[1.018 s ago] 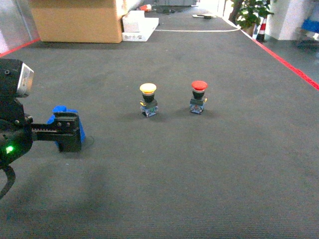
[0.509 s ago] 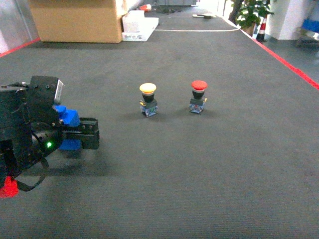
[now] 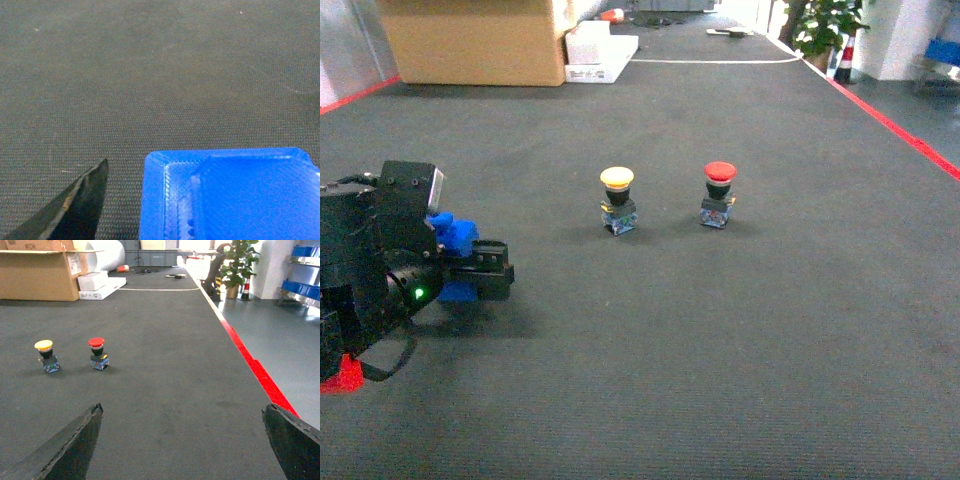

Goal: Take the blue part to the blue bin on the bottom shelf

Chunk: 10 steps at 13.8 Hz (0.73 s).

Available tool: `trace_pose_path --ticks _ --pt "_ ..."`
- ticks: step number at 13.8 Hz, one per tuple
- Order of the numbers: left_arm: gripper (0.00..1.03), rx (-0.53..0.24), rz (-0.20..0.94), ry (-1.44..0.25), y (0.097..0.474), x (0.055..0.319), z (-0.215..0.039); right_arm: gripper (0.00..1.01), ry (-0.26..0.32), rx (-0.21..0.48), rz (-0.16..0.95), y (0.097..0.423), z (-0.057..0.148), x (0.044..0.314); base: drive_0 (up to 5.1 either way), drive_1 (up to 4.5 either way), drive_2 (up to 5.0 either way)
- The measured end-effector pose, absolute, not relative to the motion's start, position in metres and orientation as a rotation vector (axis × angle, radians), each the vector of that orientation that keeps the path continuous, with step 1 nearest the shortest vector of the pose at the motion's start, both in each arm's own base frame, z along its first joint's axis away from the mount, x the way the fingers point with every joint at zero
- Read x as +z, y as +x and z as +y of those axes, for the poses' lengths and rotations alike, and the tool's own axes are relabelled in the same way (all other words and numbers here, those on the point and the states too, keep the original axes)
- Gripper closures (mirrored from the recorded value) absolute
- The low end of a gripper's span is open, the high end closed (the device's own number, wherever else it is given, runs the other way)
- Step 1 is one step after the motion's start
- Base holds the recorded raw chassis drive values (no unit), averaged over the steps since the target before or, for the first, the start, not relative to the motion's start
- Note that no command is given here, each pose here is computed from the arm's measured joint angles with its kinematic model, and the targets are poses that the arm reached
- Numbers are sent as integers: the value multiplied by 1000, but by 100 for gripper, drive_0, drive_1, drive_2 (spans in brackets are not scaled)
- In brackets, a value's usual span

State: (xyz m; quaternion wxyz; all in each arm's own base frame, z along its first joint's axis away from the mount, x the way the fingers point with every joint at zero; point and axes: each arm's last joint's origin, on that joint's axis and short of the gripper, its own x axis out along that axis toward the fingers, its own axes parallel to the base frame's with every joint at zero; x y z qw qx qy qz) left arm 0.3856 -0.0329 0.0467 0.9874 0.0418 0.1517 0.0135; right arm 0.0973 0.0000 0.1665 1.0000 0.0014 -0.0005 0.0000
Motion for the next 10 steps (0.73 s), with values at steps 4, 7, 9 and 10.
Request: trace_pose_path --ticks 4,7,9,10 --pt "58 16 311 152 380 44 -38 3 3 0 -1 97 0 167 0 0 0" --pt "58 46 295 166 372 48 -36 3 3 0 -1 97 0 167 0 0 0" --pt "58 52 241 141 350 71 -35 3 3 0 -1 97 0 167 0 0 0" --pt "58 50 195 130 337 90 -35 3 3 0 -1 97 0 167 0 0 0"
